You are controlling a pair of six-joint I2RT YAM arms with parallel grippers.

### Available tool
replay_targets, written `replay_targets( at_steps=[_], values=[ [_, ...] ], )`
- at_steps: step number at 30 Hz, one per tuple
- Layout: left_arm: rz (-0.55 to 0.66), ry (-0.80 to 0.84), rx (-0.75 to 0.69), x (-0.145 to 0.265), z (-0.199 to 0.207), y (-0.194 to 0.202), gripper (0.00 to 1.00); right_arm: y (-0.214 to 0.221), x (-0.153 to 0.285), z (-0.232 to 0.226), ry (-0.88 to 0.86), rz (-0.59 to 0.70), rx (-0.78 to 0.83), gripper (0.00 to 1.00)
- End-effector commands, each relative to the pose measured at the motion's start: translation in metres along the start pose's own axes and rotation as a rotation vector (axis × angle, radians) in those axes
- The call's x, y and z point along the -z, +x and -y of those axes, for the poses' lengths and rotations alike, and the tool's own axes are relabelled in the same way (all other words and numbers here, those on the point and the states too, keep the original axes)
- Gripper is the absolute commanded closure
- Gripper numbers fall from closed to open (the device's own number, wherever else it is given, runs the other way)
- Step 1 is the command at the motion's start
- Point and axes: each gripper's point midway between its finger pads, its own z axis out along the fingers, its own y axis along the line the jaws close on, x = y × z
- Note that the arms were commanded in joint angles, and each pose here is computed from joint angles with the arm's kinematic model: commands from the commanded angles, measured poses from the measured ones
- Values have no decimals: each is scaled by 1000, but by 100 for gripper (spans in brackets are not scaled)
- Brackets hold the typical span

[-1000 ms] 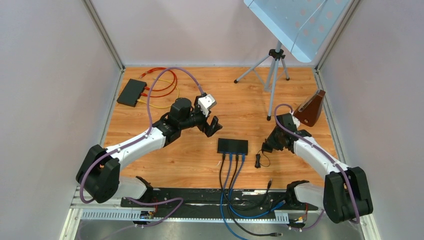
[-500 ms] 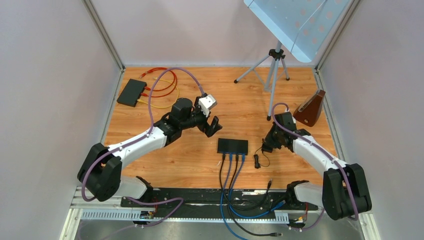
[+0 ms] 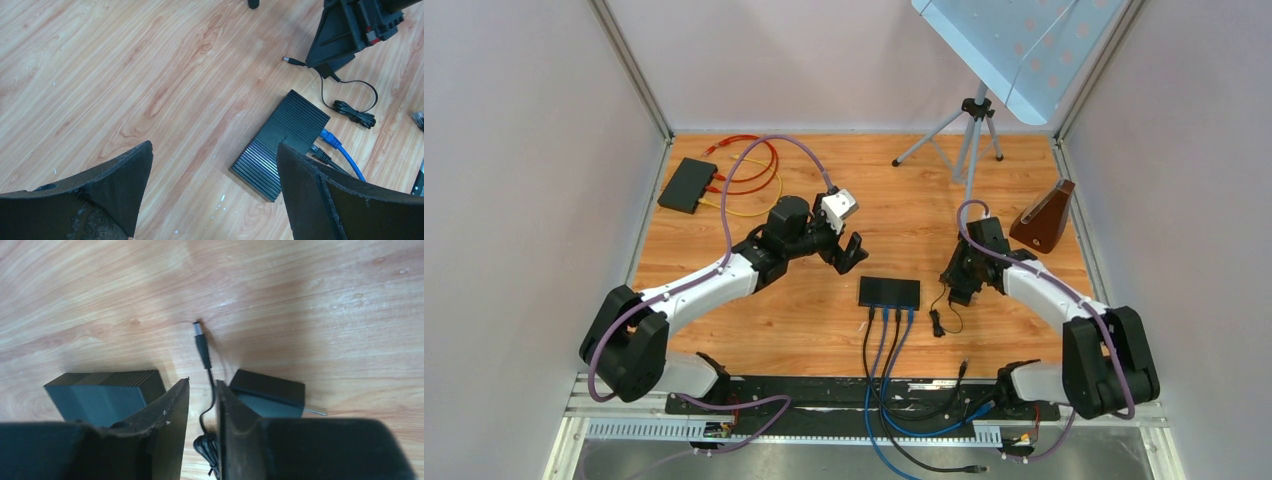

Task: Pull the plug from the switch port
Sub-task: Move the connector to the center of the board.

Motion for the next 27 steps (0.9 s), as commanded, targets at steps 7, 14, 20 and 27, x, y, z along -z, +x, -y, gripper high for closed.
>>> replay_targets(
  at_steps=[7,14,20,27],
  values=[
    [89,-207,6,17,-31,-22,0,5,54,-42,-262,73,84,61],
    [170,-431,81,44,-62,-33,0,58,50,-44,-376,-113,15,83],
    [193,-615,194,69,-85,-27,0,78,48,-44,-422,-215,79,86],
    [234,-721,287,91,-97,-23,0,65,8,12,-27,-168,-48,83]
  ],
)
